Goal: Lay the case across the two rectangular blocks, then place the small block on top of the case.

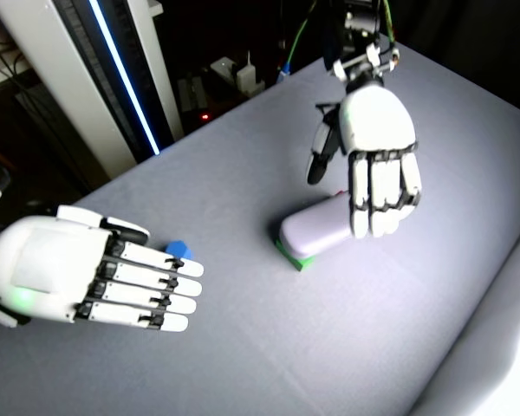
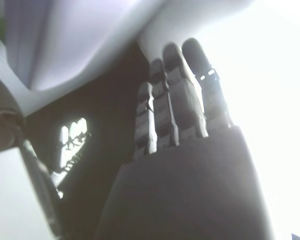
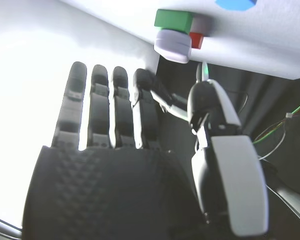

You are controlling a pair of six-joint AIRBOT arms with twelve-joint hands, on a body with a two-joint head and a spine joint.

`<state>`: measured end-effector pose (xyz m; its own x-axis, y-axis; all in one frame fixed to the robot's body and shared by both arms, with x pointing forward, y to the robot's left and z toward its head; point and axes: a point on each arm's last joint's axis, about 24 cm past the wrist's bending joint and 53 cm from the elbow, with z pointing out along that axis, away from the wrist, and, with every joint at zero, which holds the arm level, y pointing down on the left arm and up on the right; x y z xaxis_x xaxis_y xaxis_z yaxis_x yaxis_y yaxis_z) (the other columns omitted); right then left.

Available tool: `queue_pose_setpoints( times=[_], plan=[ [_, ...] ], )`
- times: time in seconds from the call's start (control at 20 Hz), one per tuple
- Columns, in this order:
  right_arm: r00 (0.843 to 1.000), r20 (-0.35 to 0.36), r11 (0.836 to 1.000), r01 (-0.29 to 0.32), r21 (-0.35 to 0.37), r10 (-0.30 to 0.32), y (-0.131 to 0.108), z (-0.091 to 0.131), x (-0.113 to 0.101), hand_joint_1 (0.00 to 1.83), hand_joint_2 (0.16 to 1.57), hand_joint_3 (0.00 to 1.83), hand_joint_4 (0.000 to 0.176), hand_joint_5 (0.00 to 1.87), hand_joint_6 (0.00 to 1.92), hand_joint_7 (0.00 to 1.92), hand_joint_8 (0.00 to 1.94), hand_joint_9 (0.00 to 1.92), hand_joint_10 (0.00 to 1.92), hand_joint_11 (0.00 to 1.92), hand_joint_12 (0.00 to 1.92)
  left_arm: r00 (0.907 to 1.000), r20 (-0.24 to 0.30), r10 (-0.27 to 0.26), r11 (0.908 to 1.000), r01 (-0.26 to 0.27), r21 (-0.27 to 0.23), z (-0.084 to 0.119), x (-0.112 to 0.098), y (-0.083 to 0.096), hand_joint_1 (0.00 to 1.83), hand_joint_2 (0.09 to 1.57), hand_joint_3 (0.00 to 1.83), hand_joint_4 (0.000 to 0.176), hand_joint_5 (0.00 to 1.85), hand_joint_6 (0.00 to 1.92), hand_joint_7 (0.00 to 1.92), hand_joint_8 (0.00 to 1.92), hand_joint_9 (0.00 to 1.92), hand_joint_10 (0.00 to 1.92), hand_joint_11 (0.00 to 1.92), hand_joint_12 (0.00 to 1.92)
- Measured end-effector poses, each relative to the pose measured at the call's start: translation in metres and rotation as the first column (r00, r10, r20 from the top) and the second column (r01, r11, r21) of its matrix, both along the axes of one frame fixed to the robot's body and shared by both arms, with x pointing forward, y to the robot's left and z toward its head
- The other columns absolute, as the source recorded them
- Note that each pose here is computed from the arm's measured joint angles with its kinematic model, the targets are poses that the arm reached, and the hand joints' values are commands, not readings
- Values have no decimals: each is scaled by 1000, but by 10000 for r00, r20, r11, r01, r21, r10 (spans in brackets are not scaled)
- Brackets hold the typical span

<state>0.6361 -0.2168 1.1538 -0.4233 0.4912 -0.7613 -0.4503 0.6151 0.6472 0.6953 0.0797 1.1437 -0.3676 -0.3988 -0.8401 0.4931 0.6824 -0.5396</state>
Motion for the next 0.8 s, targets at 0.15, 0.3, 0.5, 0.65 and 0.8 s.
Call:
queue_pose_setpoints(
  times=[0.15, 0.3, 0.5, 0.65, 0.8],
  plan=[
    [9986, -139, 9986, -508, -109, 506, 9, -4, -8, 804, 1138, 1, 0, 400, 0, 348, 0, 343, 4, 29, 800, 9998, 214, 24, 9986, -13, -521, 12, -23, 28, 770, 867, 2, 172, 46, 3, 72, 12, 73, 15, 0, 382],
    [9967, -200, 9967, -785, -211, 780, 16, -5, -10, 862, 1082, 0, 0, 400, 0, 344, 0, 363, 0, 0, 1033, 9991, 384, 178, 9979, -154, -631, 18, -46, 56, 812, 889, 0, 87, 85, 5, 89, 9, 87, 17, 0, 502],
    [9898, -430, 9857, -1397, -945, 1362, 30, -15, -15, 945, 1024, 0, 0, 372, 2, 309, 4, 290, 10, 0, 938, 9959, 711, 551, 9958, -497, -764, 33, -73, 92, 925, 838, 0, 92, 66, 1, 130, 3, 169, 15, 0, 785],
    [9863, -447, 9790, -1629, -1228, 1585, 43, -18, -13, 1086, 947, 0, 0, 409, 4, 346, 5, 348, 16, 0, 1113, 9935, 825, 782, 9938, -711, -853, 39, -80, 105, 862, 830, 0, 95, 40, 0, 200, 8, 203, 12, 0, 884],
    [9833, -755, 9701, -1761, -1671, 1655, 47, -35, -13, 1103, 935, 0, 0, 444, 4, 377, 6, 383, 17, 0, 1148, 9927, 882, 824, 9931, -744, -904, 41, -81, 107, 881, 836, 0, 81, 54, 3, 167, 0, 185, 0, 0, 837]
  ],
)
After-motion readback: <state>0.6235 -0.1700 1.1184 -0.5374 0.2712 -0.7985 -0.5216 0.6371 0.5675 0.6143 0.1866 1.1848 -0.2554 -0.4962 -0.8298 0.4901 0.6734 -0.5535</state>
